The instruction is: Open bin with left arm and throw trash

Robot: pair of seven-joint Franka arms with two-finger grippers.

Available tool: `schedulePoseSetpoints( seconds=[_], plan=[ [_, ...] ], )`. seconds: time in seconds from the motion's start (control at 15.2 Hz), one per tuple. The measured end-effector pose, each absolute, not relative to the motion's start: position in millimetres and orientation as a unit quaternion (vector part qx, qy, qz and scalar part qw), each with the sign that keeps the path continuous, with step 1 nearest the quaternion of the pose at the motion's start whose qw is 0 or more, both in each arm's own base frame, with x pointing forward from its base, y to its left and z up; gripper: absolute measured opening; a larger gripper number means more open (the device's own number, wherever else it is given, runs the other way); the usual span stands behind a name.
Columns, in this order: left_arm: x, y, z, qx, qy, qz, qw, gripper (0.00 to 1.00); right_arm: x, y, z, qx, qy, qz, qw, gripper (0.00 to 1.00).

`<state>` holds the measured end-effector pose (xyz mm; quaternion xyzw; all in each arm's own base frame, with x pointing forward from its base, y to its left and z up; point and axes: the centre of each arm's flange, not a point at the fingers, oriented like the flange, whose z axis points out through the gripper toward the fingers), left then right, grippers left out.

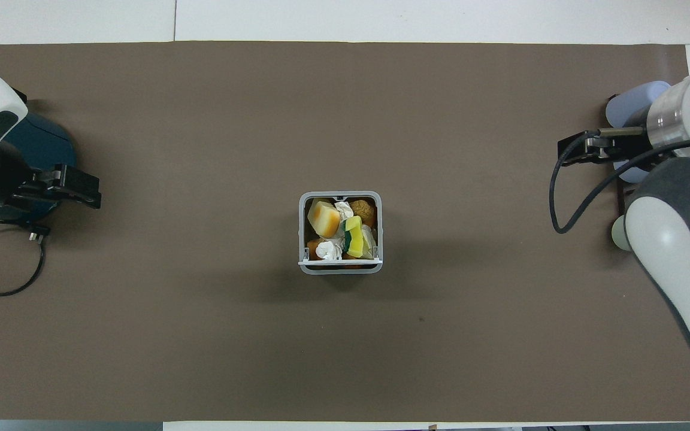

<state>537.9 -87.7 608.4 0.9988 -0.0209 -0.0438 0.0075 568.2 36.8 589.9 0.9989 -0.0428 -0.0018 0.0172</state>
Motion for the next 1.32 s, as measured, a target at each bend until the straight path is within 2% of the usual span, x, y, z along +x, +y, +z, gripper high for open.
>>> schedulePoseSetpoints(
  seconds=[0.46,1.32],
  plan=[
    [538,-90,609,0.999,-0.023,-0.043,0.008,1.00,541,38,597,0.999,-0.042,-0.026,0.021,1.00],
    [538,-90,609,0.999,-0.023,-0.042,0.008,1.00,541,28,596,0.998,-0.052,-0.027,0.021,1.00]
  ],
)
